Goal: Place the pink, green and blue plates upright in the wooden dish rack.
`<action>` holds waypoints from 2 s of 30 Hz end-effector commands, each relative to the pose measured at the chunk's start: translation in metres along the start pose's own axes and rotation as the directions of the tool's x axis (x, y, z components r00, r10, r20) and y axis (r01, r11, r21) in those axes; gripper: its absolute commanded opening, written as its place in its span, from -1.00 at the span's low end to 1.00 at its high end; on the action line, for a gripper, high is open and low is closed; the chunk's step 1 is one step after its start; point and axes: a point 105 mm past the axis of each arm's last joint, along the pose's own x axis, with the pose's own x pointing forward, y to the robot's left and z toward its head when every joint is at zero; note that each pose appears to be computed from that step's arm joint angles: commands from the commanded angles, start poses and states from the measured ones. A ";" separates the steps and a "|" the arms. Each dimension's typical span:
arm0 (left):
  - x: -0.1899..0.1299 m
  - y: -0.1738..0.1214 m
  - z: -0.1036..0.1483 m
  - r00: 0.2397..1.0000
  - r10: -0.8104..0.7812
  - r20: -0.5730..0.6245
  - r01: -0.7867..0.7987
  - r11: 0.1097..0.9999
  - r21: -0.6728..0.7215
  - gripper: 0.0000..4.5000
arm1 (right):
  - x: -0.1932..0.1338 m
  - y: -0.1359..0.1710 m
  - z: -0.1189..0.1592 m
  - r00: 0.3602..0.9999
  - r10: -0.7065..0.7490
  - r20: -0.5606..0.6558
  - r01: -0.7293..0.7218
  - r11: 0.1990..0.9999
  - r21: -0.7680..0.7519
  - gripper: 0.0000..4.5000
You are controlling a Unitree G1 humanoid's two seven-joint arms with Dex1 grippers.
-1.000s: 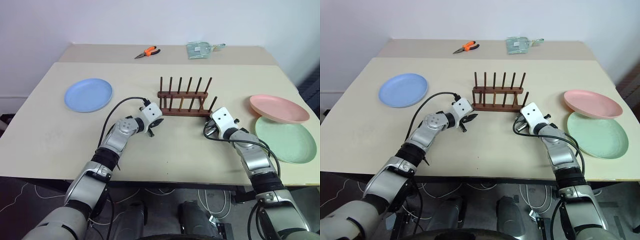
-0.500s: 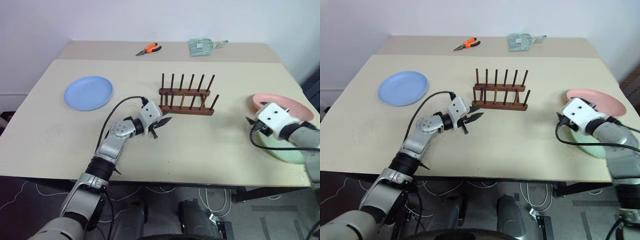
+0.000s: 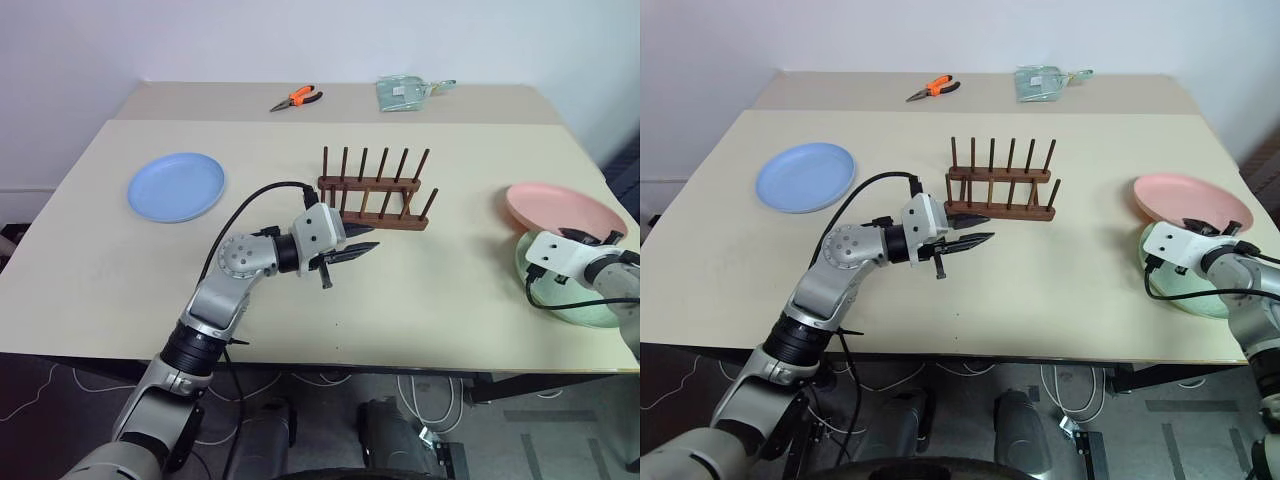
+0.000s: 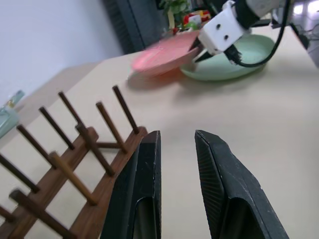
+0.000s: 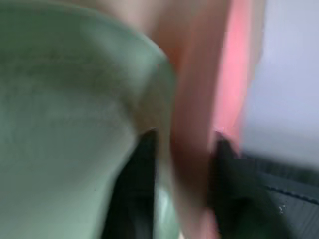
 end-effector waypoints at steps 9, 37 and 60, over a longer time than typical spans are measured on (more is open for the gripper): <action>-0.040 0.054 -0.014 0.931 0.364 -0.036 -0.362 0.930 0.064 -0.53 | -0.050 -0.112 0.134 0.767 -0.470 0.437 0.163 0.801 0.575 -0.99; -0.057 0.045 -0.020 0.955 0.298 -0.008 -0.296 0.946 -0.135 -0.53 | -0.081 -0.090 0.213 0.526 -0.388 0.756 -0.736 0.238 0.634 -0.99; -0.047 0.036 -0.025 0.969 0.244 -0.031 -0.246 0.960 -0.135 -0.53 | -0.082 -0.030 0.101 0.830 -0.018 0.558 -0.415 0.649 0.638 0.85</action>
